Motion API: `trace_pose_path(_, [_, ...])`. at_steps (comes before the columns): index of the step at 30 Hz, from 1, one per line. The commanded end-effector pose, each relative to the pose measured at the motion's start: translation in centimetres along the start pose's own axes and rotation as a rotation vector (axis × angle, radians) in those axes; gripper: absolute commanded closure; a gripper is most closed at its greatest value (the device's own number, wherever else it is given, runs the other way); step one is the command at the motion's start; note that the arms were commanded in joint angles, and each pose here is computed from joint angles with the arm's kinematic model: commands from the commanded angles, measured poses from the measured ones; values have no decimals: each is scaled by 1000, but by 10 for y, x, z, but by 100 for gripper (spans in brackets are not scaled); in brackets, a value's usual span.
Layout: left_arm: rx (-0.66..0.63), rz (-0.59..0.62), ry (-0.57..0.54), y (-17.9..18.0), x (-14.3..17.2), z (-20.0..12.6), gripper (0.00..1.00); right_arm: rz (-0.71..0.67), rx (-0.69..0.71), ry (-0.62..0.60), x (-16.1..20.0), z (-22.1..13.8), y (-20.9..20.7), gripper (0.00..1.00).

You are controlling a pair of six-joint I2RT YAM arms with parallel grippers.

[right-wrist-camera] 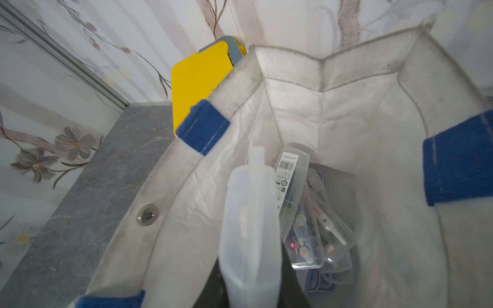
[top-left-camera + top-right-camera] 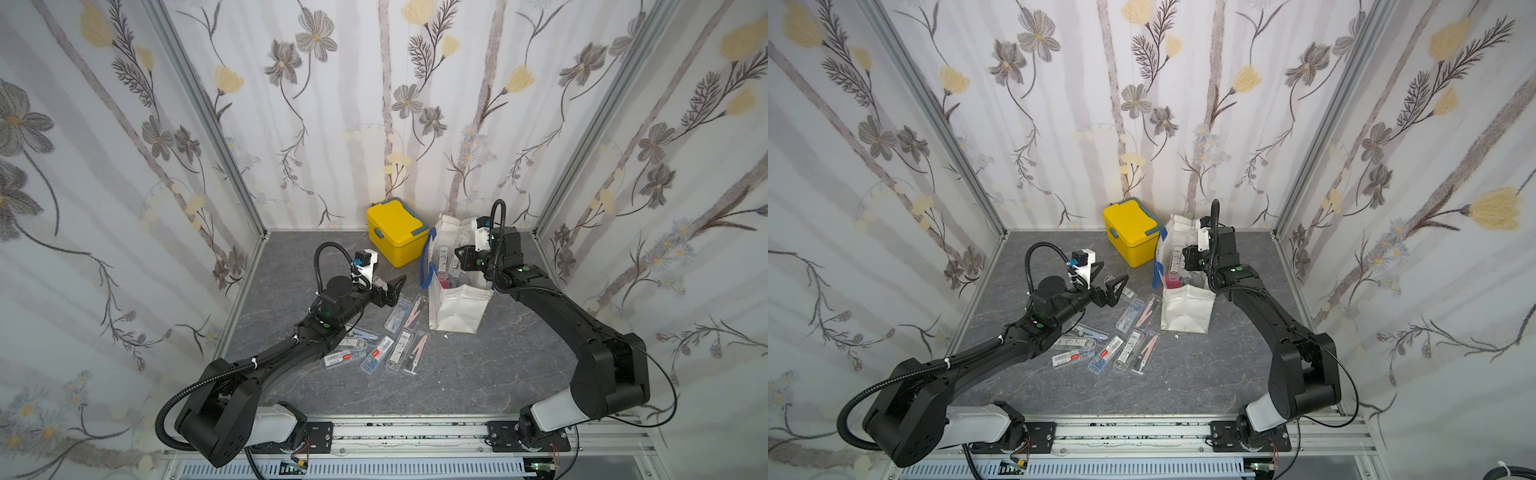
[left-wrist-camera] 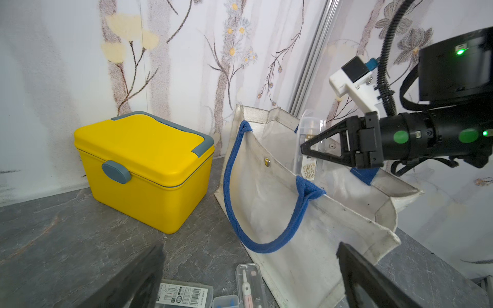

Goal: Put the compass set into the canvas bag
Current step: Place the compass set in the canvas bag.

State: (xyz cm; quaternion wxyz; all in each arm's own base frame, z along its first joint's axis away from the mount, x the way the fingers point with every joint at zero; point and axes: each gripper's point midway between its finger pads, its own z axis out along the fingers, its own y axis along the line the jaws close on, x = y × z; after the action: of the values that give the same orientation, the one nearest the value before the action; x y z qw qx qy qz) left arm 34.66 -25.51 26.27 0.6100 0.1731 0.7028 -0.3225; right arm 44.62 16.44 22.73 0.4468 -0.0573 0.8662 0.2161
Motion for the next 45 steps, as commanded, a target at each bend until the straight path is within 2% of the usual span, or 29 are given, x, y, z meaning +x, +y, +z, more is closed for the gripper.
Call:
trace_pose_path(1, [-23,-12,-19,5,-3,0,0,-21,21,80,16,17,-6,90])
trace_pose_path(9, [-99,-21,25,18,8,0,0,-25,99,191,36,47,-21,89])
trace_pose_path(20, [-189,-13,83,33,17,-2,0,-40,103,230,41,63,-24,71])
trace_pose_path(31, [-222,5,85,38,17,-7,0,-66,58,100,2,40,-6,53])
trace_pose_path(45, [-233,31,100,40,19,-11,0,-140,-43,-166,-48,-36,33,30])
